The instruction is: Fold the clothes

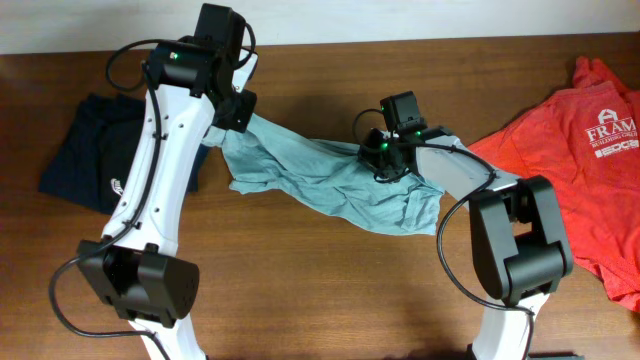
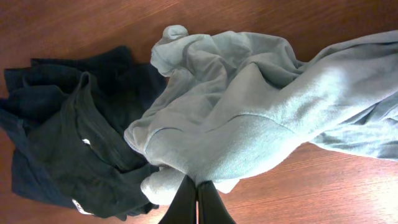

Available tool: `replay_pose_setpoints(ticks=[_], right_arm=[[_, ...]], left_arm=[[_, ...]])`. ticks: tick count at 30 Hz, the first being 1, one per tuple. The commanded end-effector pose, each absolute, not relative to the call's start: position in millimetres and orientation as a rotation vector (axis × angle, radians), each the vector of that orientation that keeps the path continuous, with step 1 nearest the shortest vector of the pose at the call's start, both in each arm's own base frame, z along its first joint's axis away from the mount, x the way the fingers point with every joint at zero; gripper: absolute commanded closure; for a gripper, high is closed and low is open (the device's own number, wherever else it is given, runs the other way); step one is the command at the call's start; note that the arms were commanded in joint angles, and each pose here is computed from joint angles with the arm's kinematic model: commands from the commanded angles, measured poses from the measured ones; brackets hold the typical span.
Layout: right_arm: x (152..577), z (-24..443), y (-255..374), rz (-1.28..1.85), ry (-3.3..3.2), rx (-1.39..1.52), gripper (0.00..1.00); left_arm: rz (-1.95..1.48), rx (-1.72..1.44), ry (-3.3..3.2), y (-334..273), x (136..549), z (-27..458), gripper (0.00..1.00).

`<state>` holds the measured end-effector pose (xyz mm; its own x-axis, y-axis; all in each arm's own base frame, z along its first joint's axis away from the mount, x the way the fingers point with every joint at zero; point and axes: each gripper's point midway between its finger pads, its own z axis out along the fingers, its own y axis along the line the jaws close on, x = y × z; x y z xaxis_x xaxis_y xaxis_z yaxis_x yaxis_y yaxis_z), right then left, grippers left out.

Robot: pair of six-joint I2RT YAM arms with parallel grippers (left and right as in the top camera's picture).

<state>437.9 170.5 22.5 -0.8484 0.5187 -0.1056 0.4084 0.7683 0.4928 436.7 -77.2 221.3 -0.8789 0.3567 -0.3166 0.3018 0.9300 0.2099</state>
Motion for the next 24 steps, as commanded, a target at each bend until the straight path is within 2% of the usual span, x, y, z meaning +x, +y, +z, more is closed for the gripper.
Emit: replay_pose_setpoints(ticks=[1, 6, 11, 17, 24], right_arm=[[439.8, 27.0, 164.4, 0.669, 2.719, 0.697, 0.95], [442.0, 63.1, 139.5, 0.616, 2.693, 0.569, 0.96], [437.8, 121.1, 83.4, 0.391, 2.615, 0.497, 0.96], [419.5, 209.2, 23.7, 0.206, 2.43, 0.428, 0.96], [376.8, 312.9, -11.0, 0.14, 2.164, 0.362, 0.96]], left_arm=[[0.218, 0.458, 2.702, -76.1, 436.7, 235.3, 1.0], [0.223, 0.452, 2.691, -75.0, 436.7, 239.4, 1.0], [0.254, 0.421, 2.626, -69.6, 437.8, 265.9, 0.99], [0.23, 0.376, 2.485, -67.4, 429.8, 326.2, 1.0], [0.177, 0.316, 2.226, -63.2, 387.5, 430.8, 0.99]])
